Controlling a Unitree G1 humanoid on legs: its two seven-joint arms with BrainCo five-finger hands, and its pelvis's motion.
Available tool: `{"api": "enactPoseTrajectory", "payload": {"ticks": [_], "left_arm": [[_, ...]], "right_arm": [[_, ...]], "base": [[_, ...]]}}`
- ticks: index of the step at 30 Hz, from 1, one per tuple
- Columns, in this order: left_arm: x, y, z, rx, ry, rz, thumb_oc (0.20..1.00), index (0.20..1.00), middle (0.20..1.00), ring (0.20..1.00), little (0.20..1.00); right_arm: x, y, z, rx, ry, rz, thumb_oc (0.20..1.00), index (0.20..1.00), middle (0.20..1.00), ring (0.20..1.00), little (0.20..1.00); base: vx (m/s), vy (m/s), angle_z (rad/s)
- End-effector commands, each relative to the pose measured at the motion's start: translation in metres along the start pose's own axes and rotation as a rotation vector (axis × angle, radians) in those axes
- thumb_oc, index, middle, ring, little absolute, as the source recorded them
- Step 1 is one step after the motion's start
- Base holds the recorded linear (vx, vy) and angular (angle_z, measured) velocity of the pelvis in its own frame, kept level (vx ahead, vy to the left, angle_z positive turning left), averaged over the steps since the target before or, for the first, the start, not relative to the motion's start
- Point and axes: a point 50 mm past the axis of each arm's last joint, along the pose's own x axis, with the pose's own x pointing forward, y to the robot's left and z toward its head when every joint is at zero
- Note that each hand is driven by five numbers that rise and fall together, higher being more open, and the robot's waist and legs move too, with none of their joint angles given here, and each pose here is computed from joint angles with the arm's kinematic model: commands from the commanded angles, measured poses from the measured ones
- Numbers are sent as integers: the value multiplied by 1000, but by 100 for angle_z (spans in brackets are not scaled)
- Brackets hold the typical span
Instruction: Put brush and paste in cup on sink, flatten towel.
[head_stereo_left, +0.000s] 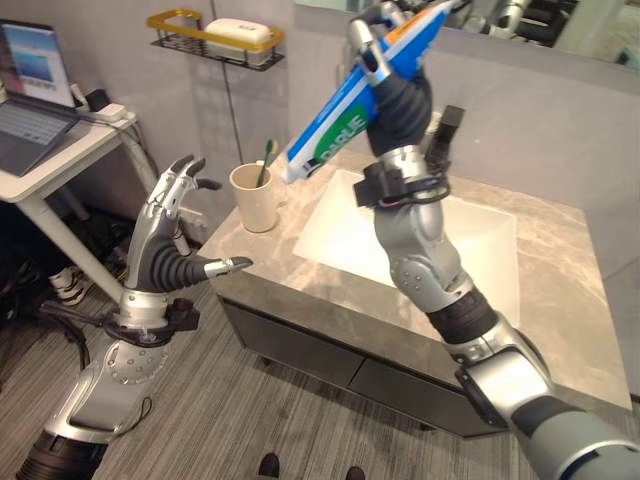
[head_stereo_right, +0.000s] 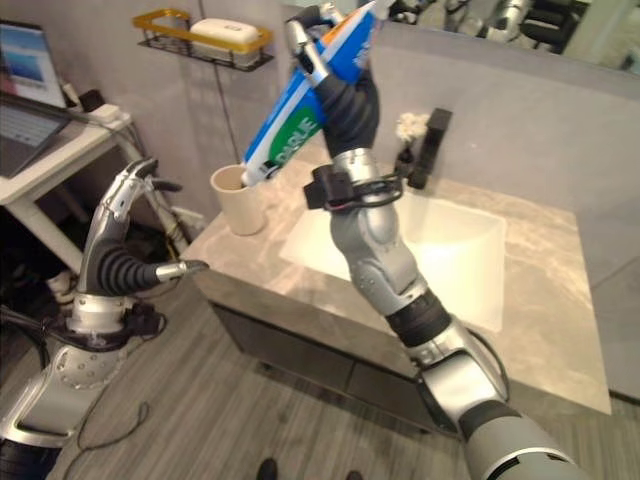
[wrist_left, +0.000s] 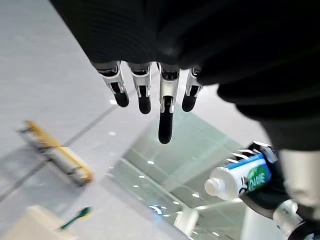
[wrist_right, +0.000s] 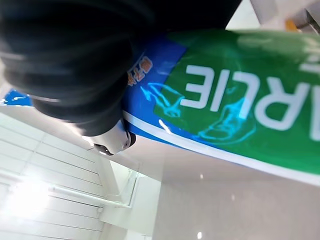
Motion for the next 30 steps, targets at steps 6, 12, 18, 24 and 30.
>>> {"api": "enactPoseTrajectory", "payload": {"ticks": [6,12,18,24,30], "left_arm": [[-36,-11,-16,-315,239,-201,1000,1000,1000,1000,1000],[-57,-13,-44,-161,367,-447,1000,1000,1000,1000,1000],[-108,-6,-76,-376,731,-348,1000,1000,1000,1000,1000],[-121,-7,-80,-450,806,-294,1000,1000,1000,1000,1000],[-121,-10,-77,-450,801,-315,1000,1000,1000,1000,1000]], "right_arm": [[54,20,60,-179,-271,26,200,200,200,200,200],[74,11,72,-288,-303,-59,200,200,200,200,200],[77,5,87,-479,-328,-13,200,200,200,200,200],[73,0,90,-569,-330,11,200,200,200,200,200],[66,11,75,-583,-292,86,200,200,200,200,200]], "base": [[-20,10,25],[-2,23,47],[21,20,38],[31,20,17],[4,21,-14]]}}
